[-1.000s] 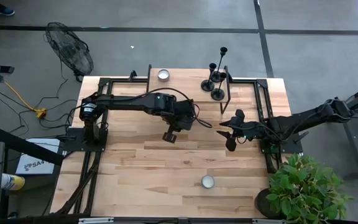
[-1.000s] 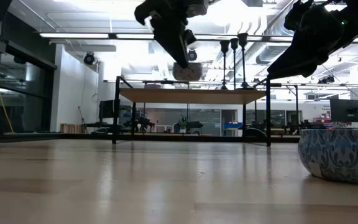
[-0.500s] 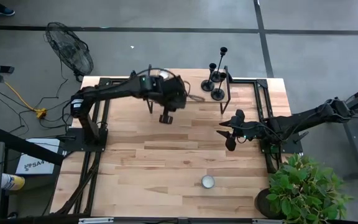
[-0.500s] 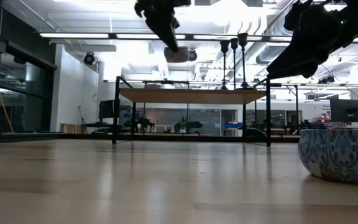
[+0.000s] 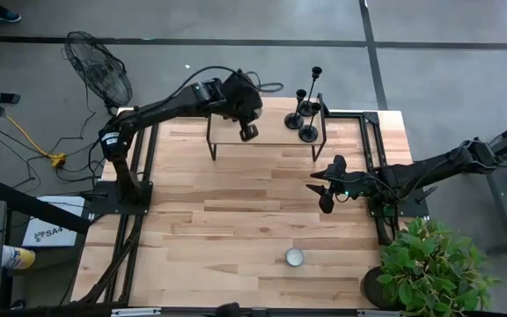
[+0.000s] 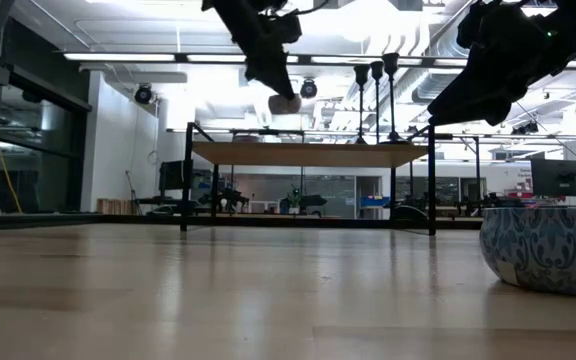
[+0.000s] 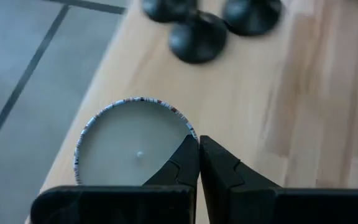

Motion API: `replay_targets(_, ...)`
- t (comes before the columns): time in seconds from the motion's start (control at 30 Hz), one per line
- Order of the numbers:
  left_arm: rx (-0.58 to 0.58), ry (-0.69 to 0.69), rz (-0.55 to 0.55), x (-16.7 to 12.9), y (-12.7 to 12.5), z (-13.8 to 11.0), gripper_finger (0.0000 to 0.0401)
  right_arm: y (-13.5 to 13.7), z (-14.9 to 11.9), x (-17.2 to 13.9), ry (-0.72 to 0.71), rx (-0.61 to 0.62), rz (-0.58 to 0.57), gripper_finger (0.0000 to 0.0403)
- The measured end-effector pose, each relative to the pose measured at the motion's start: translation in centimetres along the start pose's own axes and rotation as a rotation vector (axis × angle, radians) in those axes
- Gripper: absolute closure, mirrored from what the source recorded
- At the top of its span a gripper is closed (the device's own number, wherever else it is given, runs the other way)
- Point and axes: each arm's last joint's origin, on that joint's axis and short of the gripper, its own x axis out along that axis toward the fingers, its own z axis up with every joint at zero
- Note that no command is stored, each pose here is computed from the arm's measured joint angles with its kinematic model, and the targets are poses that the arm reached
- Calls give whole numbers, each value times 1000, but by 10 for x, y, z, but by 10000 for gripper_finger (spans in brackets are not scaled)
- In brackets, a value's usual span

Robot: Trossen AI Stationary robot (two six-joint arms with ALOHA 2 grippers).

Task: Pick & Place candle stick holders
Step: Put the red scented candle on the shelf

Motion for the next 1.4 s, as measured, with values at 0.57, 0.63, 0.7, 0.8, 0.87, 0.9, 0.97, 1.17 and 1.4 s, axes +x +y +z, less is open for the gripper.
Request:
replay_targets(0.57, -286, 63, -37, 30, 42, -16, 400, 0, 1, 0, -6, 15, 1, 222)
replay_targets(0.63, -300, 66, -58, 30, 41, -16, 400, 0, 1, 0, -7, 15, 0, 222)
replay_targets(0.7, -299, 62, -85, 30, 40, -16, 400, 0, 1, 0, -7, 15, 0, 222)
replay_targets(0.8, -301, 58, -135, 30, 38, -15, 400, 0, 1, 0, -7, 14, 0, 222)
replay_targets(0.87, -302, 68, -136, 30, 38, -16, 400, 0, 1, 0, -7, 14, 0, 222)
replay_targets(0.9, -304, 84, -132, 32, 38, -18, 400, 0, 1, 0, -7, 14, 0, 222)
replay_targets(0.97, -309, 113, -133, 37, 37, -21, 400, 0, 1, 0, -7, 14, 0, 222)
replay_targets(1.17, -312, 145, -133, 46, 37, -24, 400, 0, 1, 0, -7, 14, -1, 222)
replay_targets(1.4, -306, 144, -133, 46, 34, -24, 400, 0, 1, 0, -7, 12, -1, 222)
